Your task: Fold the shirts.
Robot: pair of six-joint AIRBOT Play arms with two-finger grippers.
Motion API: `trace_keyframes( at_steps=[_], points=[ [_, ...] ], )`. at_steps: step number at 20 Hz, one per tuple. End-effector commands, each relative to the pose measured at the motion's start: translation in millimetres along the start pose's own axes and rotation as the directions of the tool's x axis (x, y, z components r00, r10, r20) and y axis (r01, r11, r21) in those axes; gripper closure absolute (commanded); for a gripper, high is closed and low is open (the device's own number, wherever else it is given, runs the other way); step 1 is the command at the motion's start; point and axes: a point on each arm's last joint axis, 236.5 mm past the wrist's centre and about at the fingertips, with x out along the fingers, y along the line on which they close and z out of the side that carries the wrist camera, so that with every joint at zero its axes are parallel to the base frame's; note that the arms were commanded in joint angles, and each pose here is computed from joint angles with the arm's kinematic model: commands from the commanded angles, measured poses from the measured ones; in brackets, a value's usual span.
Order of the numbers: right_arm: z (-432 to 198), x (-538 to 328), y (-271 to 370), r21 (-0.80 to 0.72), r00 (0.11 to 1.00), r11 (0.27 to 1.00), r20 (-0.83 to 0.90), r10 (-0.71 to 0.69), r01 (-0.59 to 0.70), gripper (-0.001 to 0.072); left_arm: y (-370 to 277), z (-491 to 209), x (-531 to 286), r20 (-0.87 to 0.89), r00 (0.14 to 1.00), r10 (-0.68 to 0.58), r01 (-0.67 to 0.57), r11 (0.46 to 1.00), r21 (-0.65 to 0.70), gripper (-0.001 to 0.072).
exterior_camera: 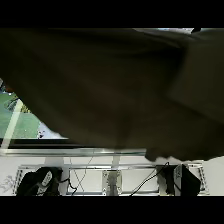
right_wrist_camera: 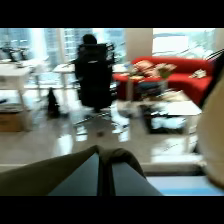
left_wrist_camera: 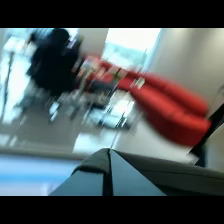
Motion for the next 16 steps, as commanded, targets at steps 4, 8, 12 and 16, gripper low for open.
trace_keyframes(
  at_steps=[4, 8, 12, 16],
  points=[
    [-147.1, 83.9, -36.2, 0.356, 0.923, 0.927, -0.302, 0.238, -0.123, 0.0684, 117.9, -157.0, 52.3, -0.456, 0.838, 0.300, -0.327, 0.945, 0.021, 0.0697],
    [-294.3, 154.9, 4.3, 0.336, 0.802, 0.934, -0.522, 0.292, -0.122, 0.0684, 123.5, -230.3, 120.8, -0.505, 0.828, 0.242, -0.286, 0.958, -0.011, 0.0698],
    [-396.3, 229.0, 34.3, 0.310, 0.789, 0.948, -0.563, 0.245, -0.073, 0.0685, 141.9, -270.7, 187.7, -0.426, 0.872, 0.241, -0.300, 0.951, -0.076, 0.0699],
    [-460.0, 279.5, 10.7, 0.313, 0.805, 0.949, -0.574, 0.151, 0.045, 0.0685, 173.1, -318.5, 236.6, -0.463, 0.846, 0.263, -0.330, 0.941, -0.069, 0.0698]
  ],
)
